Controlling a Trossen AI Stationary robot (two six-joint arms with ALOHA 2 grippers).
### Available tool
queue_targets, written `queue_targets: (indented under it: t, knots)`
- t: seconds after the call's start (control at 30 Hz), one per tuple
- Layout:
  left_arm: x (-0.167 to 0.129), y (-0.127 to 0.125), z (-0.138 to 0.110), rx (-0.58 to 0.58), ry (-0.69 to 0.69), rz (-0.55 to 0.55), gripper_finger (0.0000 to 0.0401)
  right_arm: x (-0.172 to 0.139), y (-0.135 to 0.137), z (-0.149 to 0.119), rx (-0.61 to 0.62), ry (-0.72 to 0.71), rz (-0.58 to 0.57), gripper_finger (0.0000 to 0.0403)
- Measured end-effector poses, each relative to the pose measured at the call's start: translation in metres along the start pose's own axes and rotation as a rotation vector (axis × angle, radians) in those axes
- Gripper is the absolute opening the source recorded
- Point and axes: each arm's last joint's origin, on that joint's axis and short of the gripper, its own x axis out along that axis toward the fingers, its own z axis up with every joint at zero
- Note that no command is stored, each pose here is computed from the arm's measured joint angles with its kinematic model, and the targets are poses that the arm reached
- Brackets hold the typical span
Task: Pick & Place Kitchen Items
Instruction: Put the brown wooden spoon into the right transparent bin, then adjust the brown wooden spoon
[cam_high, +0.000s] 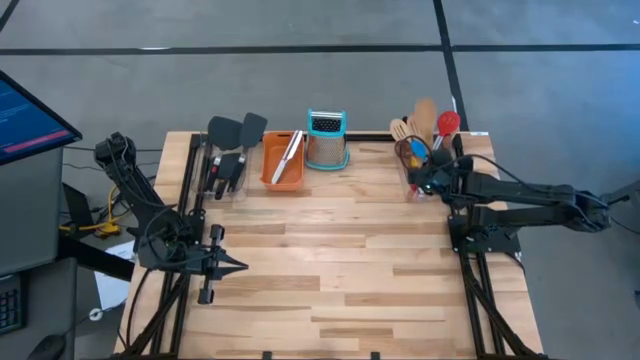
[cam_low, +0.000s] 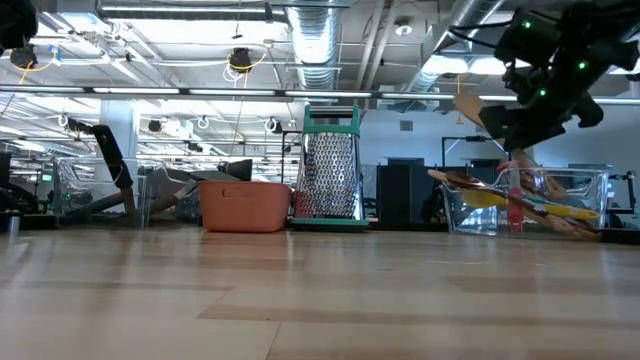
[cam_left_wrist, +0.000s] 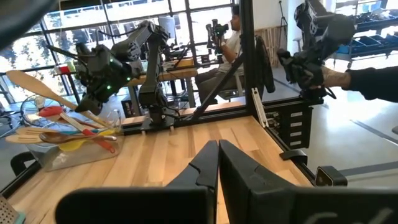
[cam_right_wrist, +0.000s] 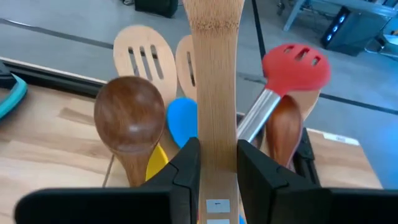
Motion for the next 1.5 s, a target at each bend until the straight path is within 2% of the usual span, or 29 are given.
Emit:
queue_targets:
  t: [0.37,0.57,0.63,0.73,0.87,1.0,1.27,1.5]
  knots:
    - [0.000,0.000,0.000,0.001,0.001,0.004,0.0002,0.015,-0.002,-0.029,0.007,0.067,0.024,0.0067]
    - [0.000,0.000,0.000,0.000,0.001,0.004,0.0002,0.018,-0.002,-0.031,0.011,0.114,0.064,0.0069]
    - [0.000,0.000,0.000,0.000,0.001,0.004,0.0002,0.017,-0.002,-0.031,0.010,0.118,0.068,0.0095]
    - [0.000,0.000,0.000,0.001,0.001,0.003,0.0002,0.017,-0.002,-0.030,0.008,0.123,0.072,0.0167]
    - [0.000,0.000,0.000,0.001,0.001,0.003,0.0002,0.012,0.001,-0.013,-0.018,0.115,0.109,0.0257]
    - [0.000,0.000,0.000,0.001,0.001,0.003,0.0002,0.000,0.004,0.018,-0.044,0.107,0.199,0.0301]
    - [0.000,0.000,0.000,0.000,0.000,0.000,0.0002,-0.031,-0.001,0.080,0.035,0.116,0.398,0.0299]
    - [0.000,0.000,0.000,0.000,0.000,-0.001,0.0002,-0.049,-0.001,0.106,0.086,0.165,0.665,0.0280]
